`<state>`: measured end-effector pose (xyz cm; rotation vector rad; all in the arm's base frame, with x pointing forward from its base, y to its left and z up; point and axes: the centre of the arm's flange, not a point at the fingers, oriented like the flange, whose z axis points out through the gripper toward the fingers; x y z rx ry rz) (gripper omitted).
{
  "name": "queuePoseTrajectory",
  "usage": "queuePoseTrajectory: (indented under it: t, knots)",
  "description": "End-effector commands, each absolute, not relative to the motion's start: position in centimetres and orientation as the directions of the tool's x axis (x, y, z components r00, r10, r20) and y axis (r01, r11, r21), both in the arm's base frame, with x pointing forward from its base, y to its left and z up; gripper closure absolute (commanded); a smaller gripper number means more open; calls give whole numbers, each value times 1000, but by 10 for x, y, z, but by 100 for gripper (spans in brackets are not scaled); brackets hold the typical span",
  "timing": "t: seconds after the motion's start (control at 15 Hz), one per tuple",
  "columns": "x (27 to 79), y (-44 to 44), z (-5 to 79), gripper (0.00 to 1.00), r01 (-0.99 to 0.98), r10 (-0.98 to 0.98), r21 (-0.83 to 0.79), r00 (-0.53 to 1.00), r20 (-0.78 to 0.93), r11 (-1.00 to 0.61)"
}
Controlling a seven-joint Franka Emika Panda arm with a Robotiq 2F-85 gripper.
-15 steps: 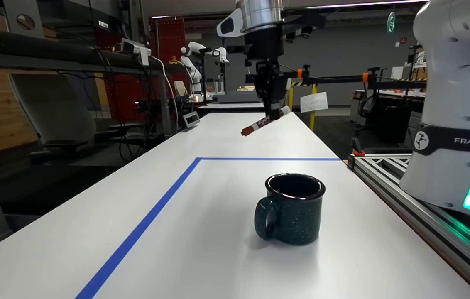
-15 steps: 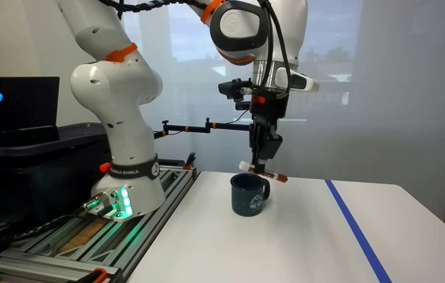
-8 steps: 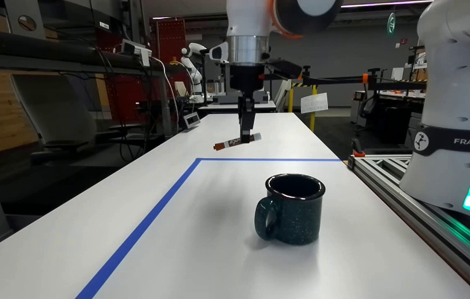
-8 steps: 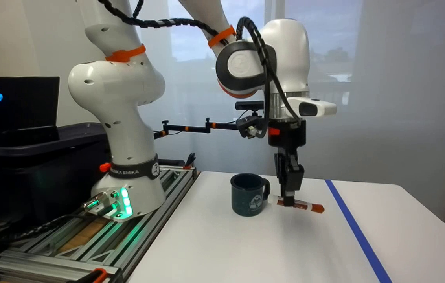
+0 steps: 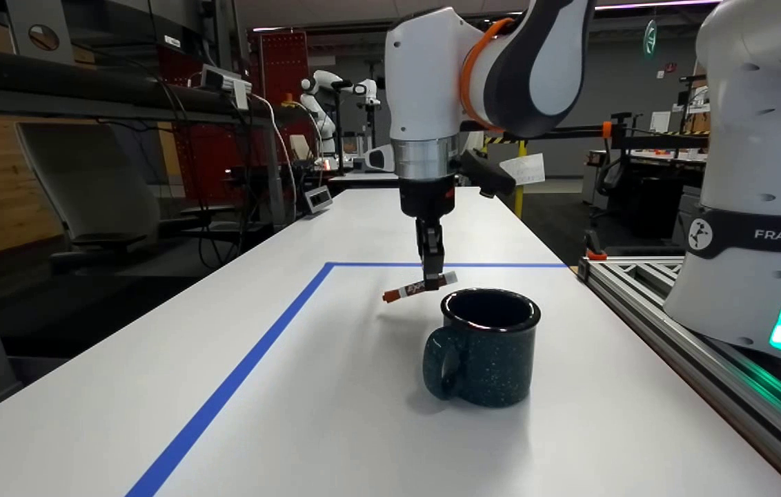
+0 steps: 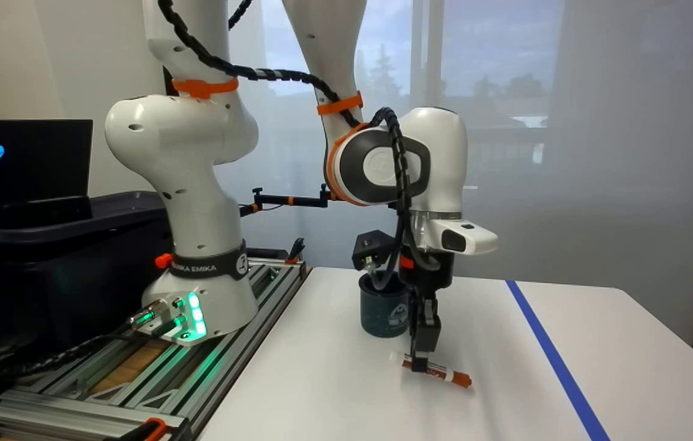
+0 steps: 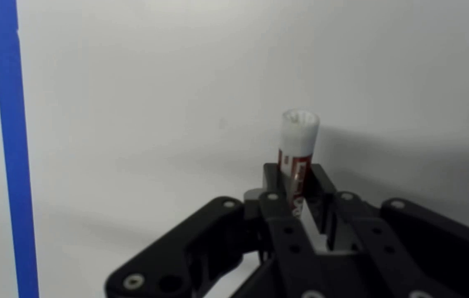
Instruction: Remove the marker from the cup
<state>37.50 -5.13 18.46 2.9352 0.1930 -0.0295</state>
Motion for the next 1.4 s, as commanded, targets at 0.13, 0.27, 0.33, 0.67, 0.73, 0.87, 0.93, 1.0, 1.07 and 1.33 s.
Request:
queuePoseTrajectory:
  t: [0.13, 0.27, 0.33, 0.67, 0.73, 0.87, 0.93, 1.0, 1.07, 1.33]
  knots:
    - [367, -54, 156, 95, 117, 109, 173, 993, -50, -978]
    - [365, -54, 158, 55, 142, 129, 165, 988, -87, -976]
    - [365, -53, 166, 54, 152, 140, 166, 986, -87, -974]
    - [363, -43, 227, 18, 193, 190, 143, 981, -36, -971]
    - [363, -42, 241, 10, 194, 193, 120, 981, -27, -974]
    - [363, -38, 263, 0, 199, 199, 52, 980, -18, -979]
    - [365, -34, 272, 0, 206, 206, 14, 978, -18, -978]
    - [365, -30, 279, 0, 200, 201, -21, 979, -30, -980]
    - [363, -27, 283, 0, 183, 186, -58, 982, -46, -981]
    - [354, -29, 307, 0, 49, 67, -132, 988, -141, -990]
